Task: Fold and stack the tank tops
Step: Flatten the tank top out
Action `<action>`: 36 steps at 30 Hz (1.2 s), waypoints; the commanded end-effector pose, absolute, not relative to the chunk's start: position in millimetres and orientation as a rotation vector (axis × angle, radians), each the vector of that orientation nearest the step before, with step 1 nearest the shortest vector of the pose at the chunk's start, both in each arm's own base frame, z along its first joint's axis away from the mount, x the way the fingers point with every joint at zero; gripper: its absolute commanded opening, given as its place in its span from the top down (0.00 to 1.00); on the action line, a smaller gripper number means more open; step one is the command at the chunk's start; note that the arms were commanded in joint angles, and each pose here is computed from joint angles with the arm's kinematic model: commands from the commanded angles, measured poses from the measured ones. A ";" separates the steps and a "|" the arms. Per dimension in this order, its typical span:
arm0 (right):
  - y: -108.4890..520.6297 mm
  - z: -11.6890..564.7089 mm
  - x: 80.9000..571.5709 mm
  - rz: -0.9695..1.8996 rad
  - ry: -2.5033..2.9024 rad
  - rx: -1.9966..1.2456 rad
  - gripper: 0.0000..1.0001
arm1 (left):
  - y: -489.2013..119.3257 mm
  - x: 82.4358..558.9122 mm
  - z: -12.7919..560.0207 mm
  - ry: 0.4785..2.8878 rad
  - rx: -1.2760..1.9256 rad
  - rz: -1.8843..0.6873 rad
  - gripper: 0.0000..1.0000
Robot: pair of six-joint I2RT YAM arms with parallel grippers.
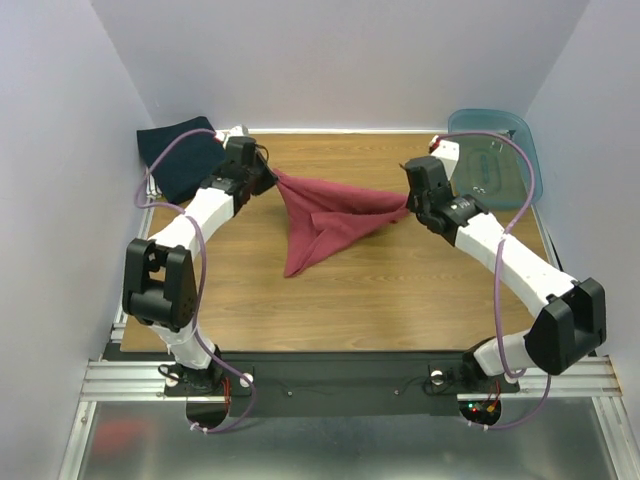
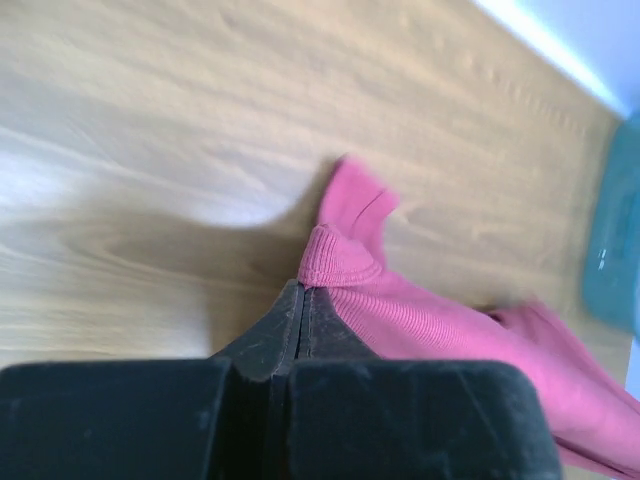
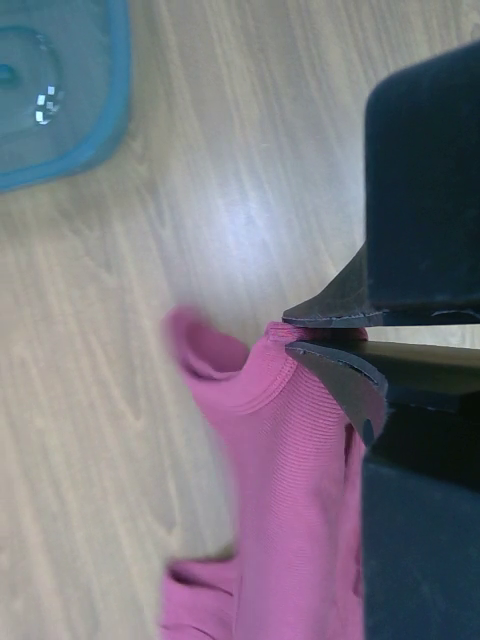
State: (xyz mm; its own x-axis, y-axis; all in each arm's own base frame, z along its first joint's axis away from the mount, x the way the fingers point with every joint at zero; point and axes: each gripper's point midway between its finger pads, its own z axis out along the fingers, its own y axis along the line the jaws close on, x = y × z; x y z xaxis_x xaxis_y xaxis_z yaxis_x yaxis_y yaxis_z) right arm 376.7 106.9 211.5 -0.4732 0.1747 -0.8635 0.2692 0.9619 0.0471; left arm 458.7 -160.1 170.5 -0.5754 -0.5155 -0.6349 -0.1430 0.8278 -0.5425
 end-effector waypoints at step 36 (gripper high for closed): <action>121.0 321.1 409.8 0.162 1.830 0.177 0.99 | -131.1 405.6 347.9 1.754 -0.332 -0.650 1.00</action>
